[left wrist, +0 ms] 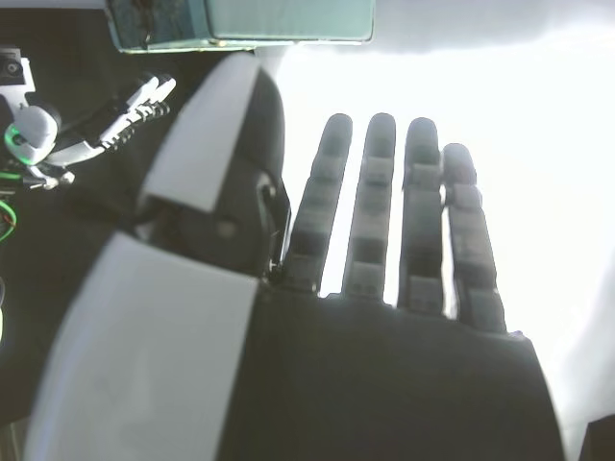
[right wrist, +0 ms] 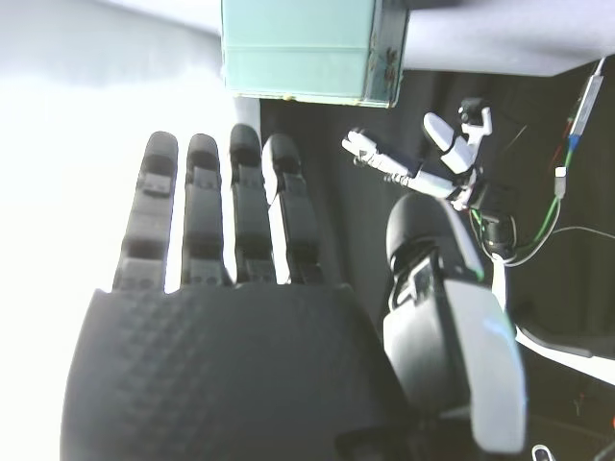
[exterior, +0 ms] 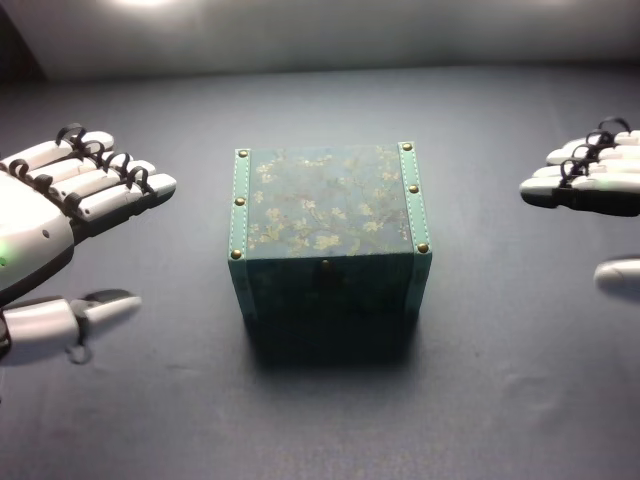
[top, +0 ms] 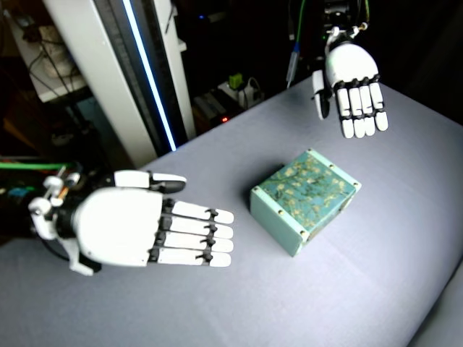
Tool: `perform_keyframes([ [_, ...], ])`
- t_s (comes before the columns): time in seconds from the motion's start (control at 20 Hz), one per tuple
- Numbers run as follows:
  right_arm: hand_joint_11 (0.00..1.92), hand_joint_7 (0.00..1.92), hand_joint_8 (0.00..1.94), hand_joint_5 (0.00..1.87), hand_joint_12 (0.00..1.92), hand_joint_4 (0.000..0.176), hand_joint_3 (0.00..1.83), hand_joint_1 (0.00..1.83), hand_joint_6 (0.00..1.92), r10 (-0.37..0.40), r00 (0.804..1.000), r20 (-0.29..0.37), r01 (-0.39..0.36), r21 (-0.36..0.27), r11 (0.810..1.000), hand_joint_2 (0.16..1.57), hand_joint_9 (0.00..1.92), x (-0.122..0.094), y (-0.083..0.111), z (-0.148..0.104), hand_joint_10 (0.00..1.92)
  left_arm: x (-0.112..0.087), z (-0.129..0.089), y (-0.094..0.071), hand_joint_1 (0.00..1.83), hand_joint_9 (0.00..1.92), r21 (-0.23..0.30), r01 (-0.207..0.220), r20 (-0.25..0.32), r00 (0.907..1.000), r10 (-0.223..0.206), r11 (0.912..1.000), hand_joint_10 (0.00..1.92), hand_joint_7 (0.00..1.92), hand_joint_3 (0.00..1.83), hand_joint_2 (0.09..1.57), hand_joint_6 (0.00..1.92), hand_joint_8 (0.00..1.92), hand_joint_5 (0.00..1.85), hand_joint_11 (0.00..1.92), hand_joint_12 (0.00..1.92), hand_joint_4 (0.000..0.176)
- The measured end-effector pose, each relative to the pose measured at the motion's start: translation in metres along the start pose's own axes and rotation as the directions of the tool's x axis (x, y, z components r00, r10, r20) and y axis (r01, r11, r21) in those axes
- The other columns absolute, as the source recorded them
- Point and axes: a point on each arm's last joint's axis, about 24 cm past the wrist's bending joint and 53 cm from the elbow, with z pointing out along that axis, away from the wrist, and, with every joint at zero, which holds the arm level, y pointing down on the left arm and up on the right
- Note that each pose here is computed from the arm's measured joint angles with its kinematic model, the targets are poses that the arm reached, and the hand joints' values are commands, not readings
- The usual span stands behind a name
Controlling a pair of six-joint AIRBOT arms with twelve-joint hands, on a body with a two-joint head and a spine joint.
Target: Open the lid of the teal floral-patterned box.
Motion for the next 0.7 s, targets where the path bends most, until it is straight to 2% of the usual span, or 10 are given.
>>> perform_keyframes([
  [0.05, 0.00, 0.22, 0.01, 0.21, 0.50, 0.000, 0.00, 0.24, 0.01, 0.002, 1.000, 0.000, -0.002, -0.002, 1.000, 1.51, 0.20, 0.001, 0.000, 0.000, 0.01, 0.002, 0.000, 0.000, 0.06, 0.13, 0.000, -0.003, -0.006, 1.0000, 0.003, 1.0000, 0.01, 0.14, 0.01, 1.37, 0.01, 0.01, 0.13, 0.00, 0.23, 0.000],
  [0.1, 0.00, 0.20, 0.01, 0.20, 0.48, 0.000, 0.00, 0.22, 0.00, 0.001, 1.000, -0.003, -0.001, -0.002, 1.000, 1.51, 0.18, 0.002, 0.000, 0.001, 0.00, 0.004, 0.000, 0.000, 0.05, 0.12, -0.002, -0.004, -0.014, 0.9999, 0.004, 1.0000, 0.00, 0.13, 0.01, 1.37, 0.00, 0.00, 0.12, 0.00, 0.19, 0.000],
  [0.15, 0.00, 0.17, 0.01, 0.16, 0.42, 0.000, 0.01, 0.11, 0.01, 0.000, 1.000, -0.010, 0.000, 0.003, 1.000, 1.52, 0.15, 0.003, -0.001, 0.001, 0.01, 0.005, 0.001, 0.001, 0.01, 0.09, -0.007, -0.005, -0.025, 0.9997, 0.005, 1.0000, 0.00, 0.10, 0.01, 1.38, 0.00, 0.00, 0.10, 0.00, 0.17, 0.000],
  [0.25, 0.00, 0.15, 0.00, 0.14, 0.39, 0.000, 0.00, 0.05, 0.00, 0.001, 1.000, -0.028, -0.001, 0.001, 1.000, 1.53, 0.13, 0.007, -0.002, 0.003, 0.00, 0.012, 0.004, -0.001, 0.00, 0.08, -0.001, -0.010, -0.049, 0.9987, 0.010, 0.9999, 0.00, 0.08, 0.01, 1.39, 0.00, 0.00, 0.08, 0.00, 0.17, 0.000],
  [0.35, 0.00, 0.11, 0.00, 0.10, 0.36, 0.000, 0.01, 0.07, 0.00, 0.002, 0.999, -0.039, -0.003, -0.004, 1.000, 1.55, 0.09, 0.011, -0.001, 0.009, 0.00, 0.022, 0.009, -0.004, 0.02, 0.11, 0.012, -0.021, -0.083, 0.9963, 0.022, 0.9997, 0.01, 0.09, 0.00, 1.39, 0.00, 0.00, 0.04, 0.01, 0.17, 0.000],
  [0.45, 0.00, 0.07, 0.00, 0.07, 0.30, 0.000, 0.00, 0.01, 0.00, -0.006, 0.998, -0.067, 0.006, -0.010, 1.000, 1.55, 0.07, 0.019, -0.002, 0.018, 0.00, 0.027, 0.014, -0.001, 0.01, 0.13, 0.010, -0.032, -0.112, 0.9932, 0.033, 0.9994, 0.01, 0.09, 0.00, 1.39, 0.00, 0.00, 0.02, 0.03, 0.16, 0.000],
  [0.5, 0.00, 0.09, 0.00, 0.09, 0.38, 0.000, 0.00, 0.00, 0.00, -0.009, 0.997, -0.073, 0.009, -0.010, 1.000, 1.55, 0.10, 0.020, -0.003, 0.021, 0.00, 0.027, 0.015, 0.002, 0.00, 0.13, 0.002, -0.024, -0.117, 0.9929, 0.024, 0.9997, 0.01, 0.09, 0.00, 1.37, 0.01, 0.00, 0.04, 0.03, 0.16, 0.000],
  [0.65, 0.01, 0.05, 0.00, 0.07, 0.40, 0.000, 0.00, 0.00, 0.00, -0.010, 0.996, -0.090, 0.010, 0.006, 1.000, 1.46, 0.10, 0.023, -0.009, 0.029, 0.00, 0.032, 0.020, 0.008, 0.00, 0.19, -0.010, -0.016, -0.141, 0.9900, 0.015, 0.9998, 0.02, 0.12, 0.00, 1.34, 0.01, 0.01, 0.04, 0.08, 0.18, 0.000],
  [0.7, 0.00, 0.02, 0.00, 0.03, 0.32, 0.000, 0.00, 0.00, 0.00, -0.009, 0.995, -0.098, 0.011, 0.012, 1.000, 1.40, 0.07, 0.026, -0.011, 0.030, 0.00, 0.037, 0.022, 0.007, 0.00, 0.23, -0.006, -0.023, -0.158, 0.9873, 0.022, 0.9997, 0.01, 0.17, 0.00, 1.34, 0.00, 0.01, 0.09, 0.11, 0.16, 0.000],
])
